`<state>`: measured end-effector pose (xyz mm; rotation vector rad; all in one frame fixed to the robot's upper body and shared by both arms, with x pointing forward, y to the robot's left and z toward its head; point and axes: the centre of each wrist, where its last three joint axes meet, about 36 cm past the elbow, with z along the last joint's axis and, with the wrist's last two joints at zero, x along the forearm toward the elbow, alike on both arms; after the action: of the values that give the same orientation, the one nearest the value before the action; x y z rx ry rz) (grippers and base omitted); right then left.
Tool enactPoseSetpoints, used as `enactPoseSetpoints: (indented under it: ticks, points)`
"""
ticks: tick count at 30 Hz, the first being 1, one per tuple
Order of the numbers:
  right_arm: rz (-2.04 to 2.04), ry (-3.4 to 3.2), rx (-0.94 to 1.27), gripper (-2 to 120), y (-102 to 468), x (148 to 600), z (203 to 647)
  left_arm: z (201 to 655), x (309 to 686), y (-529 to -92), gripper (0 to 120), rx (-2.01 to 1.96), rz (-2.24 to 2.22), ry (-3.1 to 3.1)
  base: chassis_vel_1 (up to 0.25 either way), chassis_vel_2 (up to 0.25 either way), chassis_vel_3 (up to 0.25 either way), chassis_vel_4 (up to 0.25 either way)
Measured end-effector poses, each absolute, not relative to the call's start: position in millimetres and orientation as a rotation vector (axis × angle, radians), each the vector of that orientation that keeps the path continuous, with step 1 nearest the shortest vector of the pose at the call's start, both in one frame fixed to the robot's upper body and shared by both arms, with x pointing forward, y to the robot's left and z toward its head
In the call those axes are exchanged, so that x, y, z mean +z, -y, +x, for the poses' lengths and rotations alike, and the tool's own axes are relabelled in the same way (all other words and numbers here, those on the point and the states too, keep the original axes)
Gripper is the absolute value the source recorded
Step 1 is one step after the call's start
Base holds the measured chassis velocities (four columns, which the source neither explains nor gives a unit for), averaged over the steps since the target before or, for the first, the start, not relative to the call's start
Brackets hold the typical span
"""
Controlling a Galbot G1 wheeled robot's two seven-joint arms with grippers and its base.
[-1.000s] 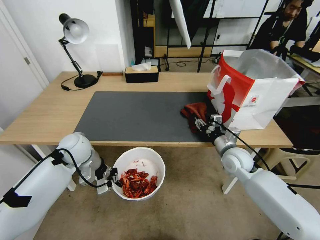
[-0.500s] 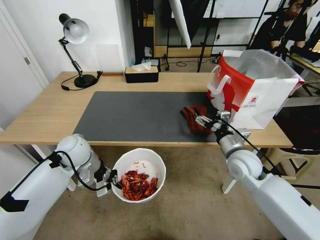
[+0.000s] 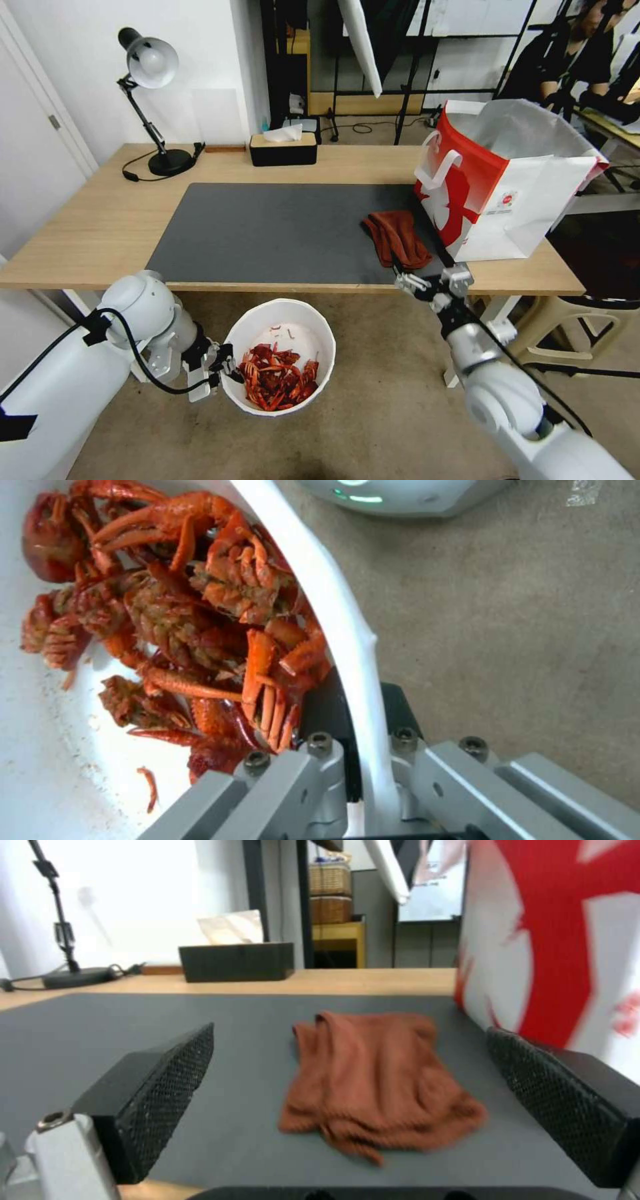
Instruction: Sweep shrimp from table into container with towel, then put container into takeout bag.
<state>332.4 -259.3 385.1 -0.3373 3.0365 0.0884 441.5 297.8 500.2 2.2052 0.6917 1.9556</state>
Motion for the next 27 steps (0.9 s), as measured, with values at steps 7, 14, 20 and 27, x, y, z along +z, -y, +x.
enactPoseSetpoints:
  ticks: [7,14,20,27]
  points:
    - [-0.290,-3.023,0.059,100,257.0,359.5,305.8,430.8,517.1,-293.6,0,1.930,2.190,-0.687,0.000,0.000,0.000,0.000]
    - [-0.255,-3.021,0.040,100,252.2,345.8,288.6,428.8,534.2,-292.7,0,1.925,2.168,-0.692,0.000,0.000,0.000,0.000]
    - [-0.214,-3.018,0.035,100,246.2,331.8,272.0,434.8,557.5,-292.5,0,1.925,2.139,-0.704,0.000,0.000,0.000,0.000]
    - [-0.215,-3.014,0.031,100,240.3,323.8,264.3,445.3,582.8,-293.6,0,1.942,2.105,-0.720,0.000,0.000,0.000,0.000]
